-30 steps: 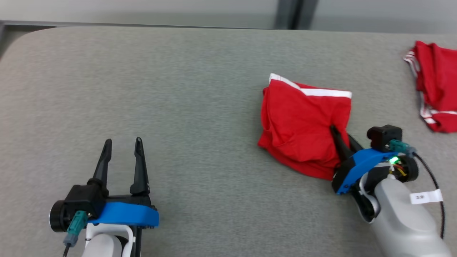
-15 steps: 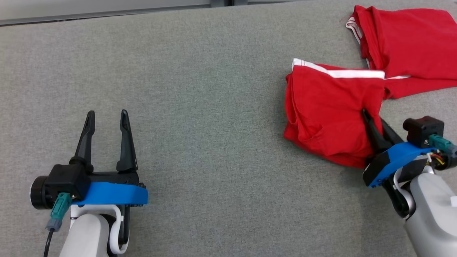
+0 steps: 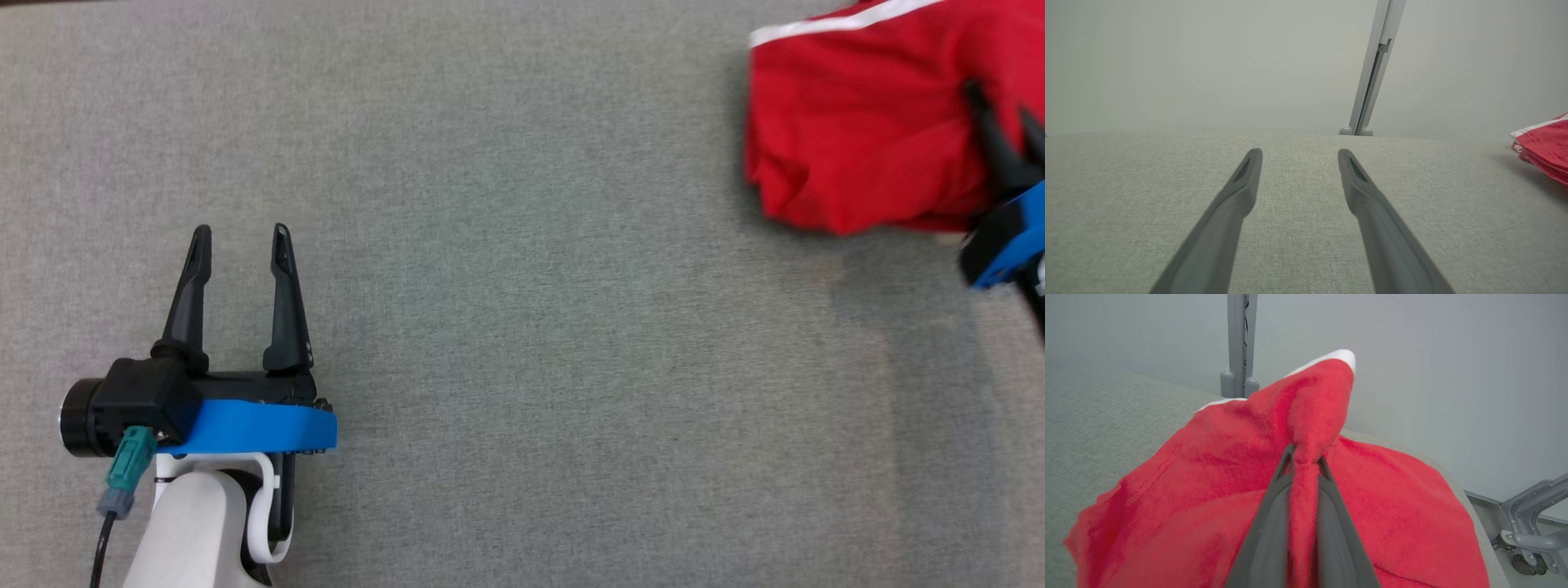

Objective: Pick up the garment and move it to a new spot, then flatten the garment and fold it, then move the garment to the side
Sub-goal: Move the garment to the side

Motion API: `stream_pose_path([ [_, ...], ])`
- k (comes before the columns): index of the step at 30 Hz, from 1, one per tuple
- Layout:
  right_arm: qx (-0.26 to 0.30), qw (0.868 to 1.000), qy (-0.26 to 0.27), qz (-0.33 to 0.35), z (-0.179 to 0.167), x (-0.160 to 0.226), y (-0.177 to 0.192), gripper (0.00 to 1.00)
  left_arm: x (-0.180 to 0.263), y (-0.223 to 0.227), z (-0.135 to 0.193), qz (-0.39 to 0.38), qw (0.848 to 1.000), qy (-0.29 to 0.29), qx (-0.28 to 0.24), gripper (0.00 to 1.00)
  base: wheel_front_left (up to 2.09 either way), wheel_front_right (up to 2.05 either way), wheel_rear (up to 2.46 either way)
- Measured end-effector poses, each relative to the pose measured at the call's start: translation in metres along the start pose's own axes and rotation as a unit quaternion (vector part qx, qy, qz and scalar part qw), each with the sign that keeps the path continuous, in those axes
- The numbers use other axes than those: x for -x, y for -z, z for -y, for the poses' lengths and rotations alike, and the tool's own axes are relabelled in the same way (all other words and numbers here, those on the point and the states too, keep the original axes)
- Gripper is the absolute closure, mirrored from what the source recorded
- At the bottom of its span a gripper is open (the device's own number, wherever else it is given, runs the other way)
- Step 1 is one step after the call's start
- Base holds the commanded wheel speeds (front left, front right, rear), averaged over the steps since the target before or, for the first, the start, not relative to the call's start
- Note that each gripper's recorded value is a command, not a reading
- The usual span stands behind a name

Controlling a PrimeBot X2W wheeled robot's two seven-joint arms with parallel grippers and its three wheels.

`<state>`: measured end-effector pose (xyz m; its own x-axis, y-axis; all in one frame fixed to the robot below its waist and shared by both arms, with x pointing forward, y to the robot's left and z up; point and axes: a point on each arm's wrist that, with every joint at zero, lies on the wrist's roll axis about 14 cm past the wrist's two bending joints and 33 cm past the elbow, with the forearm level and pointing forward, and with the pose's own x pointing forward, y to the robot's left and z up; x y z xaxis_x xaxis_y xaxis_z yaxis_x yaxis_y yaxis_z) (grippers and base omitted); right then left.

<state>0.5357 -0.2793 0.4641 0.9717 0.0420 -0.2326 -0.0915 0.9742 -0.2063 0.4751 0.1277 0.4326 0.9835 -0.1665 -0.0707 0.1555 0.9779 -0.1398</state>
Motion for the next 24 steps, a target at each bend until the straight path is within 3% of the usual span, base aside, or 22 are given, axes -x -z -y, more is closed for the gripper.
stream_pose_path([
  [12,0.061,0.992,0.09,-0.058,0.103,-0.02,-0.005,1.0,-0.006,0.01,-0.018,-0.007,1.0,-0.019,-0.005,0.0,0.0,0.0,0.0],
  [24,0.104,0.98,0.123,-0.121,0.139,-0.037,0.013,1.0,-0.013,0.019,-0.027,-0.012,1.0,-0.025,-0.01,0.0,0.0,0.0,0.0],
])
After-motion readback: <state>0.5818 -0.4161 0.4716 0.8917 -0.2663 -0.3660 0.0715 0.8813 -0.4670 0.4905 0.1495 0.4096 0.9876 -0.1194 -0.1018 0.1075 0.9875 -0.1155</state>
